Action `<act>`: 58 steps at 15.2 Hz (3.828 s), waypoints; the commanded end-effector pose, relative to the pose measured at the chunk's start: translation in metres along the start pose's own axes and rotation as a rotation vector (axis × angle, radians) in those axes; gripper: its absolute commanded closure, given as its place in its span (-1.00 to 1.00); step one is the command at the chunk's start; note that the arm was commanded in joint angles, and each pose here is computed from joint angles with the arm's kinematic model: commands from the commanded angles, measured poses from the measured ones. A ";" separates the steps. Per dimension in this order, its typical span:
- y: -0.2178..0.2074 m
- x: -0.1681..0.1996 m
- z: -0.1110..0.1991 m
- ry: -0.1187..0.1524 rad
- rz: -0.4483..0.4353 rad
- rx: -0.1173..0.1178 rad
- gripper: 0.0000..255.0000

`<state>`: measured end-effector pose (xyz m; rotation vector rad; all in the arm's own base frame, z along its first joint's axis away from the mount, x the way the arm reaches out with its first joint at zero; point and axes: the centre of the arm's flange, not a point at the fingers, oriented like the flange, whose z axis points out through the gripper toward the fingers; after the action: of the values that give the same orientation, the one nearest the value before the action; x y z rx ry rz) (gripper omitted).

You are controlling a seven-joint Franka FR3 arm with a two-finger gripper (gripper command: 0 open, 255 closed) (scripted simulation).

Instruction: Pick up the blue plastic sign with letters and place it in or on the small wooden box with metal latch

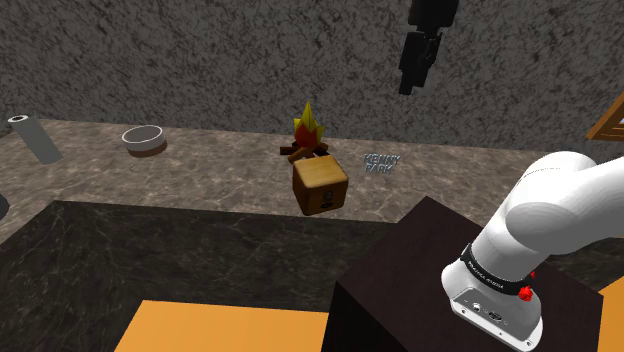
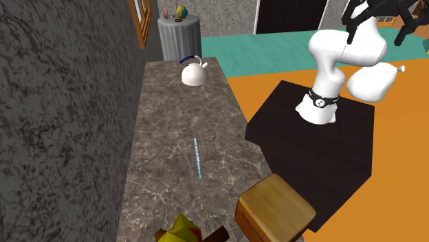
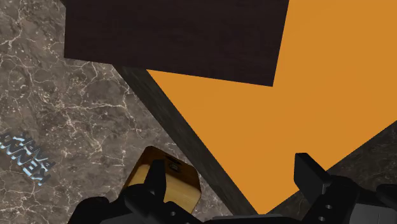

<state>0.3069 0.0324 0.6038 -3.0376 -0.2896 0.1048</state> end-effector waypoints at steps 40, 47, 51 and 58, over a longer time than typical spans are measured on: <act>0.386 0.092 0.310 0.104 -0.488 -0.066 -1.00; 0.450 0.131 0.361 0.123 -0.576 -0.077 -1.00; 0.458 0.138 0.383 0.125 -0.586 -0.079 -1.00; 0.459 0.142 0.407 0.125 -0.586 -0.079 -1.00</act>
<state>0.4990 -0.3556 0.1490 -2.8715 -1.1668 -0.1392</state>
